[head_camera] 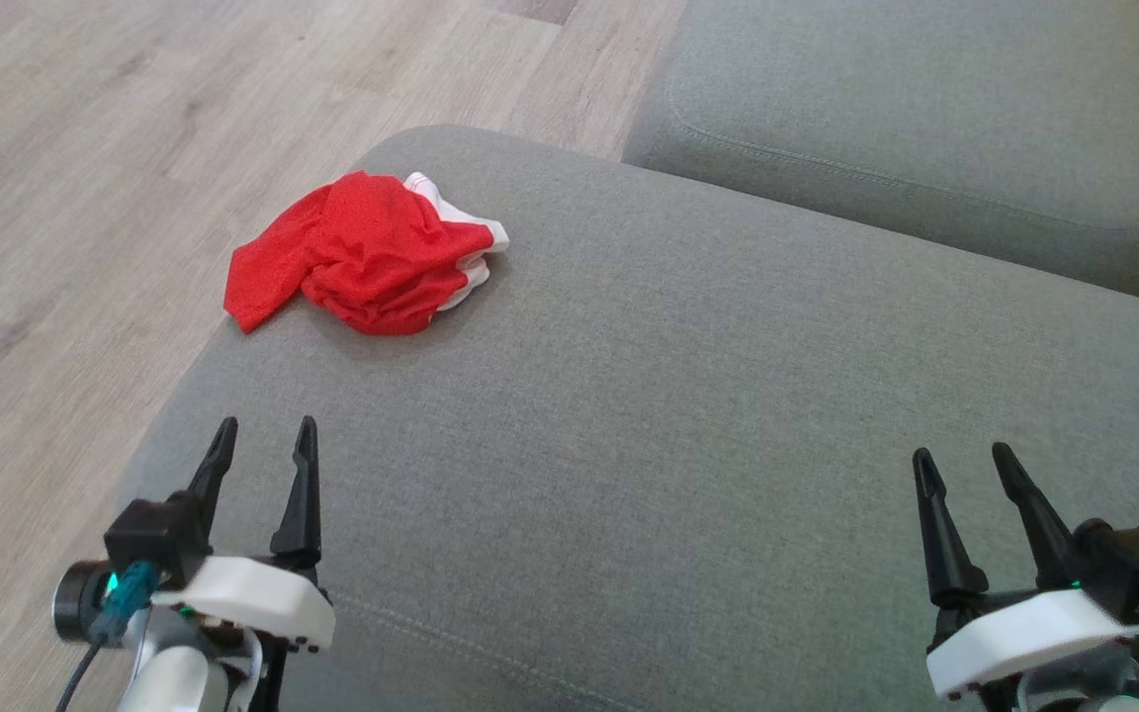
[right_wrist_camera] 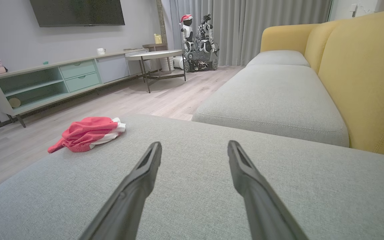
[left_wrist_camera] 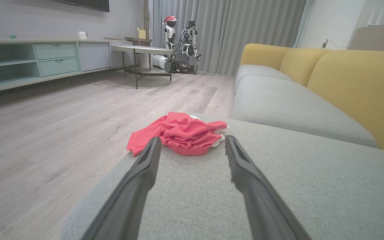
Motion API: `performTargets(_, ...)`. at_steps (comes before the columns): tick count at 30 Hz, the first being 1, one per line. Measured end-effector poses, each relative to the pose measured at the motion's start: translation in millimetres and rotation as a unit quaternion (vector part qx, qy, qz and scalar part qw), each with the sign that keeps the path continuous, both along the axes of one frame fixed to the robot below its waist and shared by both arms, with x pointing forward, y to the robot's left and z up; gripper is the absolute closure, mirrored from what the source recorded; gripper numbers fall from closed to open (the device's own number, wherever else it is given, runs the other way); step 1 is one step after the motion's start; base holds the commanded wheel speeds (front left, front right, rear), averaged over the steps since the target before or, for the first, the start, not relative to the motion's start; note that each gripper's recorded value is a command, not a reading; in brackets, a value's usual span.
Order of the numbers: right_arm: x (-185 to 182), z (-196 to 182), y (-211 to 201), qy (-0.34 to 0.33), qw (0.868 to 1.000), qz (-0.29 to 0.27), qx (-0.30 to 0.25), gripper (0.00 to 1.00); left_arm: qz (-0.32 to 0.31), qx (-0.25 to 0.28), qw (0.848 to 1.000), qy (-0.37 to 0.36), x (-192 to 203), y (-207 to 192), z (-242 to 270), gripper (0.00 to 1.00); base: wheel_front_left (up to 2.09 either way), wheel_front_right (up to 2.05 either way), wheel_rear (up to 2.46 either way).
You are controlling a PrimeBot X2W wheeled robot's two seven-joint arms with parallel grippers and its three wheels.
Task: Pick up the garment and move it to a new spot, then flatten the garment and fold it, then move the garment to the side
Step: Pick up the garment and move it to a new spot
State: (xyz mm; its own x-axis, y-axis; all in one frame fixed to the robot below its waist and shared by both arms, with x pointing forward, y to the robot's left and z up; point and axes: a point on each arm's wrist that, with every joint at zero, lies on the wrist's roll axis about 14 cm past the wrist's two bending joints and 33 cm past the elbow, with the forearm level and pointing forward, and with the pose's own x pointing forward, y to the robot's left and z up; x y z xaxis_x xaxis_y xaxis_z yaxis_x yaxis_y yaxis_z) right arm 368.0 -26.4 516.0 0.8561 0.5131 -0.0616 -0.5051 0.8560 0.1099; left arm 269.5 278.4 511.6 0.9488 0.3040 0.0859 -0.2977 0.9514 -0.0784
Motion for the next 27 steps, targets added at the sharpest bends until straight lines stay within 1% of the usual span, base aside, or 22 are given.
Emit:
performTargets(16,3.0,-5.8,4.7,0.010,1.000,0.007,-0.002,0.00,0.022,0.001,1.000,0.005,-1.2,12.1,-1.3,0.00,0.00,0.00,0.00)
performTargets(21,11.7,-8.4,5.5,0.016,1.000,0.007,-0.010,0.00,0.028,0.009,0.999,-0.014,18.2,19.3,16.1,0.00,0.00,0.00,0.00)
performTargets(26,33.1,-10.3,7.3,0.016,1.000,0.004,-0.020,0.00,0.016,0.039,0.999,-0.024,59.5,23.5,35.6,0.00,0.00,0.00,0.00)
performTargets(27,33.1,-10.3,7.3,0.016,1.000,0.004,-0.020,0.00,0.016,0.039,0.999,-0.024,59.5,23.5,35.6,0.00,0.00,0.00,0.00)
